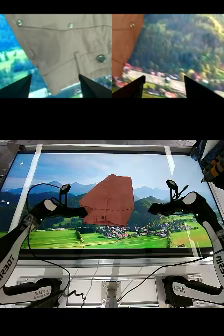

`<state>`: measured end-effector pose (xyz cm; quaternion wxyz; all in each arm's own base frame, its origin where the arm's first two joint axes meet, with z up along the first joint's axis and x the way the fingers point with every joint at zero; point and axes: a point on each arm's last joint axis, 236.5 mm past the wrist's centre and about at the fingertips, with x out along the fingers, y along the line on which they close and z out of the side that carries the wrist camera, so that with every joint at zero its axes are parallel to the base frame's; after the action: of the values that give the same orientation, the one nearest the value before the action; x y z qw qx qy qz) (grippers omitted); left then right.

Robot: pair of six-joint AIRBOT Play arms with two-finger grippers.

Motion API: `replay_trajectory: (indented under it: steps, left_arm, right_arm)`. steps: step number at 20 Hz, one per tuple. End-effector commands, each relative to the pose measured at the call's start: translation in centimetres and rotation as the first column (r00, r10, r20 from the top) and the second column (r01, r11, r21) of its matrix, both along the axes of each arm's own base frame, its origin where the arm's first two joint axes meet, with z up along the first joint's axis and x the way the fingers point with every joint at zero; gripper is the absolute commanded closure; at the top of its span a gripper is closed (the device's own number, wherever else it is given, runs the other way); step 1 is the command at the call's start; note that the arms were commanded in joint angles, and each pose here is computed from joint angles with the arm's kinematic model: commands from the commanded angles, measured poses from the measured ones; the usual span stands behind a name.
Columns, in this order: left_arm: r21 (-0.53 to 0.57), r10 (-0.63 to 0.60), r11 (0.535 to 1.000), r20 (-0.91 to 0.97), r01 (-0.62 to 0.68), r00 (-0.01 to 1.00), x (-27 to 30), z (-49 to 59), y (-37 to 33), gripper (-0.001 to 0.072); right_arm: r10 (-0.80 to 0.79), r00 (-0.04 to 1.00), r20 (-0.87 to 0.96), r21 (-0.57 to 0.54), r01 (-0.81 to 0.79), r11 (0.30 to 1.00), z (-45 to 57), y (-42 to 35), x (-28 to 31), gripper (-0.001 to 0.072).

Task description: Fold the clothes and pants, and hang the long-sleeved shirts on hangers.

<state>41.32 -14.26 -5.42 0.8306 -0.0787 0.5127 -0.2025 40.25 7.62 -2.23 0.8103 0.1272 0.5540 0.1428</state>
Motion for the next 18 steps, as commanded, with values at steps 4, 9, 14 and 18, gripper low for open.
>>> replay_trajectory:
  steps: [4,9,14,18]
  left_arm:
    - [0.025,0.006,1.0,0.018,-0.007,1.0,0.6,-0.4,0.6,0.0008]
    - [0.025,0.006,1.0,0.02,-0.006,1.0,0.6,-0.3,0.6,0.0009]
    - [0.025,0.006,1.0,0.021,-0.007,1.0,0.6,-0.3,0.6,0.0009]
    - [0.025,0.007,1.0,0.022,-0.007,1.0,0.6,-0.3,0.6,0.0009]
  right_arm:
    - [-0.089,0.969,-0.23,0.355,0.168,0.92,-2.9,9.0,-0.1,0.016]
    - [-0.033,0.927,-0.374,0.352,0.174,0.92,-6.8,12.8,-2.7,0.0162]
    - [-0.1,0.883,-0.459,0.311,0.265,0.913,-9.2,14.6,-3.4,0.0163]
    - [-0.116,0.861,-0.495,0.304,0.296,0.905,-10.1,15.0,-3.7,0.0378]
